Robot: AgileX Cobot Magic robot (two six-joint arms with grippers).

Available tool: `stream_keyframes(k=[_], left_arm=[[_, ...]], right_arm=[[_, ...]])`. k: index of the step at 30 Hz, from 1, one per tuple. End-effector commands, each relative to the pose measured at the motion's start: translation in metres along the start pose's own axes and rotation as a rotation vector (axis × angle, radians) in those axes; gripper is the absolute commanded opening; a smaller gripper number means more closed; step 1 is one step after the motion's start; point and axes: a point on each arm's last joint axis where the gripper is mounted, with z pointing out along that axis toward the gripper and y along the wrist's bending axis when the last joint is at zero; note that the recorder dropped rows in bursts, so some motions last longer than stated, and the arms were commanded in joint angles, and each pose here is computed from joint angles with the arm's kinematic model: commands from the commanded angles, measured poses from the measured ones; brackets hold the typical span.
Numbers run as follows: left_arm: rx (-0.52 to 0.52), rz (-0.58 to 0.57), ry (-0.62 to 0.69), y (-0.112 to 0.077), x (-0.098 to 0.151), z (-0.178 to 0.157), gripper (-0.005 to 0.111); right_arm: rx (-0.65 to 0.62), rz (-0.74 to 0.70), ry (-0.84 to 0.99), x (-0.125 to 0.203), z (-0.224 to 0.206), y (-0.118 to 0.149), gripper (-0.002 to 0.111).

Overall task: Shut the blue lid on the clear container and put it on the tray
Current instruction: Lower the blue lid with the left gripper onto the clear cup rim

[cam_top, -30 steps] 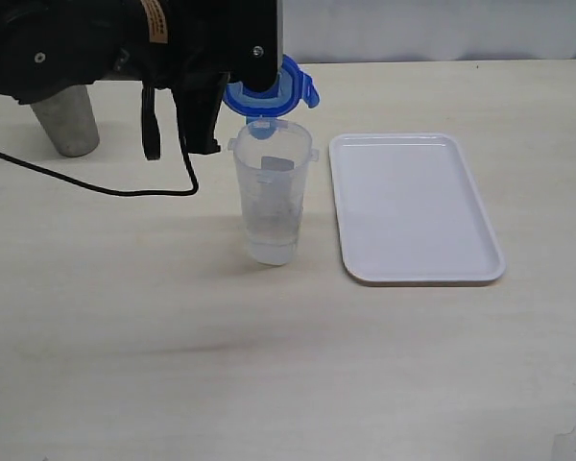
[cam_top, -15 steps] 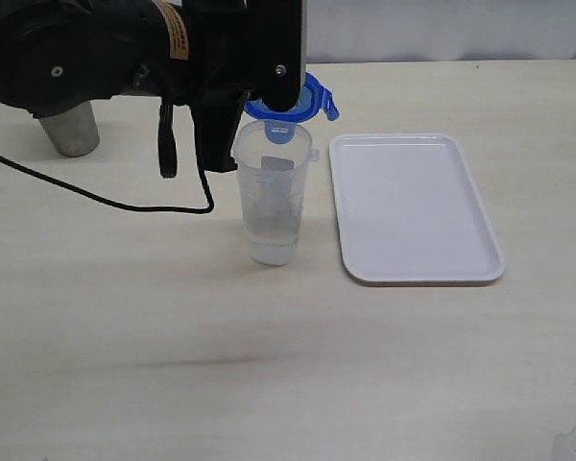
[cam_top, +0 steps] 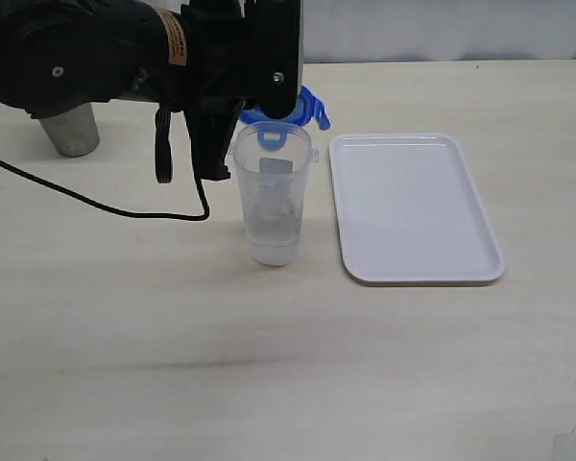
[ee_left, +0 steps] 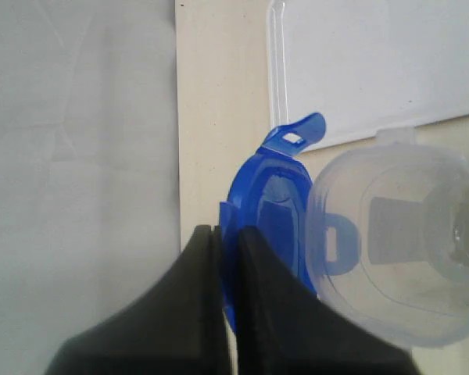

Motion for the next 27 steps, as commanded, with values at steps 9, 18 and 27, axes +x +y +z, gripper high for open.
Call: stream_keyframes(k=[9, 18, 27], left_arm=[[0.046, -0.001, -0.004, -0.008, -0.01, -0.003, 0.0], [0.114, -0.035, 0.033, -0.014, -0.007, -0.004, 0.0], [0.147, -0.059, 0.047, -0.017, -0.006, -0.004, 0.0]], right_arm=[[0.002, 0.005, 0.001, 0.001, 0.0, 0.0, 0.004], [0.002, 0.005, 0.001, 0.001, 0.0, 0.0, 0.004], [0.002, 0.005, 0.001, 0.001, 0.0, 0.0, 0.004]])
